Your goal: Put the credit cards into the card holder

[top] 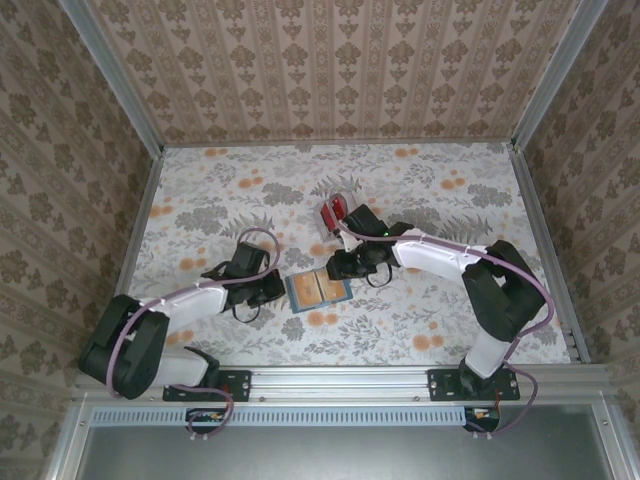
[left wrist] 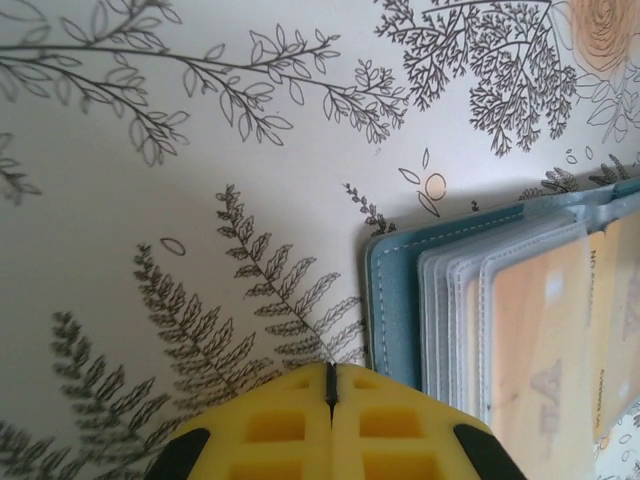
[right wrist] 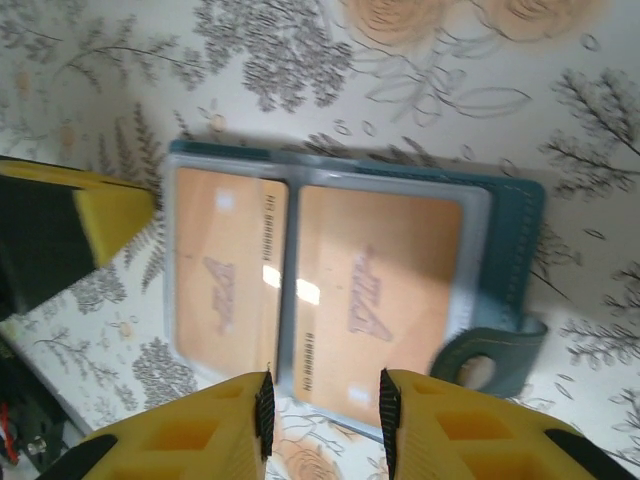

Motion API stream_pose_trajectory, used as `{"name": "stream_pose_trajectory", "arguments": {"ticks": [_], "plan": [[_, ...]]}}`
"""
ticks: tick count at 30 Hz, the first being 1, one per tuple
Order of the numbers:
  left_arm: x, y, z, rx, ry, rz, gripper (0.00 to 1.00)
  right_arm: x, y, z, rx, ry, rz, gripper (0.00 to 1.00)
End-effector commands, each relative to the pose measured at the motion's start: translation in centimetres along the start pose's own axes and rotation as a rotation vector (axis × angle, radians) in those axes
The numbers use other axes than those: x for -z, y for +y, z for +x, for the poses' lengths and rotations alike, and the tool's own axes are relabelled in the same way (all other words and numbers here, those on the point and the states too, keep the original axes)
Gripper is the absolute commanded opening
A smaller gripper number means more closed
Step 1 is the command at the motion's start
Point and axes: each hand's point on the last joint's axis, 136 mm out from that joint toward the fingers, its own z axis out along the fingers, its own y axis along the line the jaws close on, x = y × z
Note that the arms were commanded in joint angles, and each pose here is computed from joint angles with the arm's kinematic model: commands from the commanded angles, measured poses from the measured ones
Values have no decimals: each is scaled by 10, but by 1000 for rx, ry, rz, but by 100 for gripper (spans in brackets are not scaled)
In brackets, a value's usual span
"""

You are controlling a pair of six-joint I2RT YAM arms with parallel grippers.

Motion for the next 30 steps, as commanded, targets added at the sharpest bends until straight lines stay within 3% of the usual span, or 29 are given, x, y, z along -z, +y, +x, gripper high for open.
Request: {"name": "stream_pose_trajectory", "arguments": {"ticks": [1, 8, 14, 30], "plan": [[20, -11, -13, -29, -38, -1, 4, -8, -16, 12, -17, 34, 57, 36], [40, -45, -17, -70, -85, 58, 7, -17, -27, 13, -27, 43, 98, 36], [18, -66, -2, -131, -18, 45, 6, -26, -33, 17, -33, 62, 113, 36], [-12, -40, 14, -106, 42, -32, 4, -38, -29, 20, -56, 78, 61, 37]]}}
